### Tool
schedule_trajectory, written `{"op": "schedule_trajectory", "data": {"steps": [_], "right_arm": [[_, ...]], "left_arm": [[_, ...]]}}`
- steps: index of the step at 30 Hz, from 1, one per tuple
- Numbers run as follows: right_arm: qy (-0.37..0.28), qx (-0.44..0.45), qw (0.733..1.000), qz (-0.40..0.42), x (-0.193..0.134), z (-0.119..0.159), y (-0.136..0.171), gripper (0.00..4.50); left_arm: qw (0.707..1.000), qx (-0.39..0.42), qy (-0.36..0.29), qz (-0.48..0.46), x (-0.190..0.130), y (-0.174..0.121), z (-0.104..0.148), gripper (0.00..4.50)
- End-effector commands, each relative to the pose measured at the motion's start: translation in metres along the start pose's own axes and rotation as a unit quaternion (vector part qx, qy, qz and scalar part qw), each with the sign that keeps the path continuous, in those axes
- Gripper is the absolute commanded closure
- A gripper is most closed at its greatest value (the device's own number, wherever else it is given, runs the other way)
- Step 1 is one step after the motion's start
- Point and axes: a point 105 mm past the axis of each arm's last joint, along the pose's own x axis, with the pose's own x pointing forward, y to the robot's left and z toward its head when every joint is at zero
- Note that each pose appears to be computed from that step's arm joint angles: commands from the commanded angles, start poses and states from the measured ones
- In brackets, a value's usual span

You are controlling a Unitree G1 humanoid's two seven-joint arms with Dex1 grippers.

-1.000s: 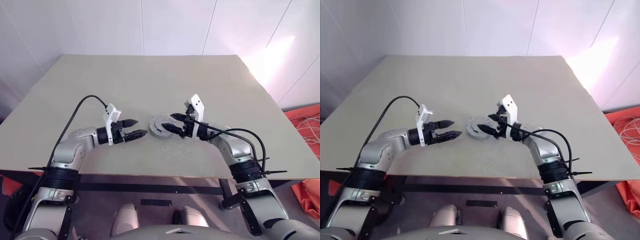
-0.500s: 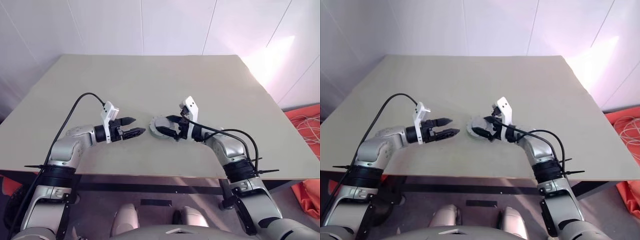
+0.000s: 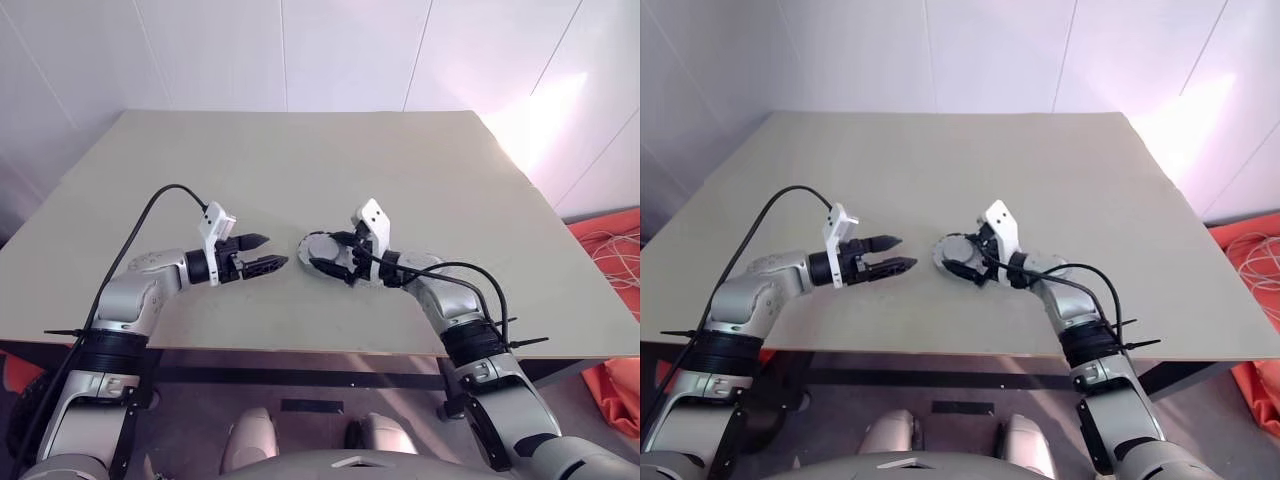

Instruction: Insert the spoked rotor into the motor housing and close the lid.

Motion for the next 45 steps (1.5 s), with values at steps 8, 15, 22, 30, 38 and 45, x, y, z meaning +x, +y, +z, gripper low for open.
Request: {"op": "schedule_trajectory", "data": {"steps": [8,15,22,30,38,45], "right_arm": [[0.001,-0.016,1.0,-0.014,0.001,0.004,-0.009,1.33],[-0.025,-0.007,1.0,-0.015,0.001,0.024,-0.01,1.33],[-0.025,-0.011,1.0,-0.016,0.005,0.025,-0.009,1.33],[-0.013,-0.022,0.999,-0.043,0.012,0.013,-0.013,1.33],[-0.002,-0.028,0.999,-0.044,0.014,0.003,-0.012,1.33],[0.001,-0.016,1.0,-0.019,0.009,-0.002,-0.007,1.33]], "left_arm": [[1.0,0.016,-0.022,0.003,-0.003,0.001,0.013,0.0],[1.0,0.006,-0.022,0.006,-0.006,0.001,0.003,0.0],[1.0,0.001,-0.022,0.017,-0.012,0.005,0.0,0.0],[0.999,0.002,-0.021,0.024,-0.016,0.007,0.001,0.0],[0.999,0.005,-0.022,0.028,-0.018,0.009,0.002,0.0],[0.999,0.007,-0.023,0.031,-0.018,0.009,0.003,0.0]]}}
